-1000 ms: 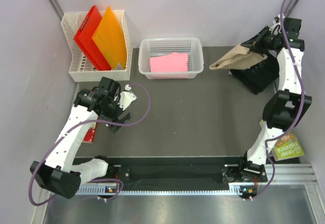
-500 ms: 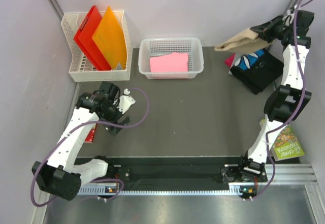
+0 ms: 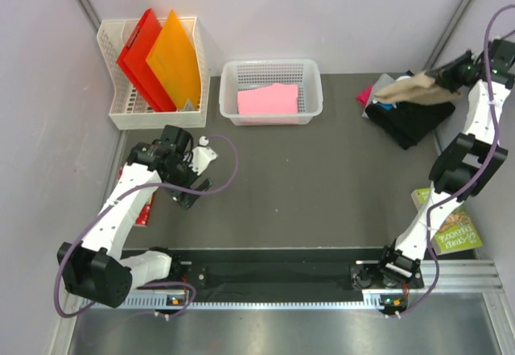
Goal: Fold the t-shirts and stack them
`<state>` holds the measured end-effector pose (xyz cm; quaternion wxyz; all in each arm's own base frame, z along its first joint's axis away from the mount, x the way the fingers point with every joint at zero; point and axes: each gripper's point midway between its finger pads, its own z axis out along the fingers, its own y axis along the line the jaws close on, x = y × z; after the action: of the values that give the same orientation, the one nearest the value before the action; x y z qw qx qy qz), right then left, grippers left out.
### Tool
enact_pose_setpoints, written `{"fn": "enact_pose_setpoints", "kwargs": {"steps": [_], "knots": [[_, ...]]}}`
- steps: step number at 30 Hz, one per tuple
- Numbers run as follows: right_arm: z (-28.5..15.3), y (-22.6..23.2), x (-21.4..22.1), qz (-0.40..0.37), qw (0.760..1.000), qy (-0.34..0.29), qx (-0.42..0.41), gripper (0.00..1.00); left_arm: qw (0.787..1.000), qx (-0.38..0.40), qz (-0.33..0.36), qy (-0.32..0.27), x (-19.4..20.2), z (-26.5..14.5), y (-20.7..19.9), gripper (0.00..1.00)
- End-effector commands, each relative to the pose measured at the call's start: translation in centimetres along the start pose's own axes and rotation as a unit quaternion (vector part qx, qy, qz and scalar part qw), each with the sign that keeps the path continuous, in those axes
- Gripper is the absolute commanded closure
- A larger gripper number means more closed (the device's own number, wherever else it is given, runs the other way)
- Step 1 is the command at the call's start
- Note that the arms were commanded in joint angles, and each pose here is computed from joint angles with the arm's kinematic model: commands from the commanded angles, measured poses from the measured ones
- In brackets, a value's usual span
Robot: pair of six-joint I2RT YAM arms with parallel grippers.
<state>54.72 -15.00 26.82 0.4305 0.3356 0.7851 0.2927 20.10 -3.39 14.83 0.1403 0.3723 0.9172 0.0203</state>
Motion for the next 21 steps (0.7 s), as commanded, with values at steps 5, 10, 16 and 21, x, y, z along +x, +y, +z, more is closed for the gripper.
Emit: {"fn": "enact_pose_setpoints", "kwargs": {"steps": [5,10,16,21], "knots": [[-1.8,-10.6,5.9,-0.005,0.967,0.064,0.247,1.00,1.000,0.014,-0.003,-0.022,-0.9,1.1,-0.1,0.01],[-3.4,-13.1,8.9,0.006,0.950,0.099,0.296,0.88,1.000,0.015,0.002,-0.027,-1.4,1.4,0.1,0.01],[-5.6,-14.0,12.1,-0.010,0.923,0.156,0.353,0.22,0.999,0.021,0.001,-0.041,-2.2,1.3,0.3,0.01],[-8.4,-8.3,9.1,-0.025,0.946,0.078,0.312,0.11,0.999,0.027,-0.001,-0.046,-2.1,1.0,0.0,0.01]]}}
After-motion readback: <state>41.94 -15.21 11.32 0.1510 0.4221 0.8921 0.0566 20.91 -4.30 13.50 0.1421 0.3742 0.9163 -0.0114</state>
